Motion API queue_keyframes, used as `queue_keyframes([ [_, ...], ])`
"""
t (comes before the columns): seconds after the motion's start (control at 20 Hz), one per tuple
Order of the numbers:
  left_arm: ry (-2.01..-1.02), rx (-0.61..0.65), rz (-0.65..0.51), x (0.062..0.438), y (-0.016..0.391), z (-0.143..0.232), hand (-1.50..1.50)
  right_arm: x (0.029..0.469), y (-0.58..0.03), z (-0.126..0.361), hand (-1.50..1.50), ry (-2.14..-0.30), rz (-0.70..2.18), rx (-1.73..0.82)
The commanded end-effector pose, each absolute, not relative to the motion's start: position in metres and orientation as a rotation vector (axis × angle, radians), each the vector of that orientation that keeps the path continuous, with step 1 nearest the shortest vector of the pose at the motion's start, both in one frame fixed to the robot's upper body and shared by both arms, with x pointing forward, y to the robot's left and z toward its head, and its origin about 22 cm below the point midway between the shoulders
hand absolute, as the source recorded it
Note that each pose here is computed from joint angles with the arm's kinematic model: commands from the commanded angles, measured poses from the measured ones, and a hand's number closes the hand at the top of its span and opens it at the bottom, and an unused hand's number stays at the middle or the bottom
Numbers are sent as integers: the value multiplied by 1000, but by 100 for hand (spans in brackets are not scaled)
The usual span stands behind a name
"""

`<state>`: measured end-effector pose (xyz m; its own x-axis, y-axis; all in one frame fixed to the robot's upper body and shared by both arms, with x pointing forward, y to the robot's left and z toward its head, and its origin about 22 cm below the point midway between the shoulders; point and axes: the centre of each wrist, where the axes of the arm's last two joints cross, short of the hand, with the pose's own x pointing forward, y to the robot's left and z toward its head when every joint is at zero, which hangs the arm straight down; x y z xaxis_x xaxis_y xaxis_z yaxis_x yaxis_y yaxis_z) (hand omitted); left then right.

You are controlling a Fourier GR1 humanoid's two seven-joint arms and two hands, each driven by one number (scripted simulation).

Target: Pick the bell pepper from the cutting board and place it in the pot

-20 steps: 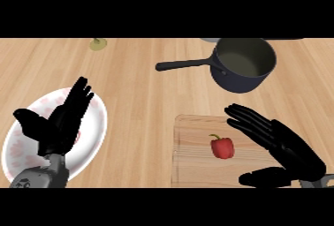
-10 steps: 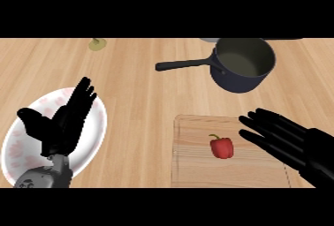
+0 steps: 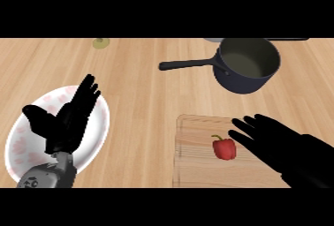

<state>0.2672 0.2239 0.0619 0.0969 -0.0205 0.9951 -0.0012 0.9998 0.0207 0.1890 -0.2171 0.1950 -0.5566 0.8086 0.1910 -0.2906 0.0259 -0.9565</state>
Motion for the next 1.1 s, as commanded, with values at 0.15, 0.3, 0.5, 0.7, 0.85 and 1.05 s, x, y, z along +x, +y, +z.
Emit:
queue_keyframes([
  [0.15, -1478, 9, -19, 252, 227, 49, 0, 202, -188, 176, -150, -1329, 1638, -600],
  [0.3, -1473, 22, -9, 265, 216, 73, 0, 198, -186, 160, -150, -1242, 1687, -613],
  [0.5, -1469, 20, -21, 262, 228, 76, 0, 206, -169, 161, -150, -1179, 1741, -702],
  [0.7, -1484, 26, -17, 274, 216, 60, 0, 193, -164, 140, -150, -1187, 1713, -710],
  [0.85, -1478, 16, -1, 264, 240, 68, 0, 194, -178, 132, -150, -1208, 1662, -697],
  [1.05, -1474, 14, -15, 271, 223, 71, 0, 196, -168, 121, -150, -1259, 1640, -704],
])
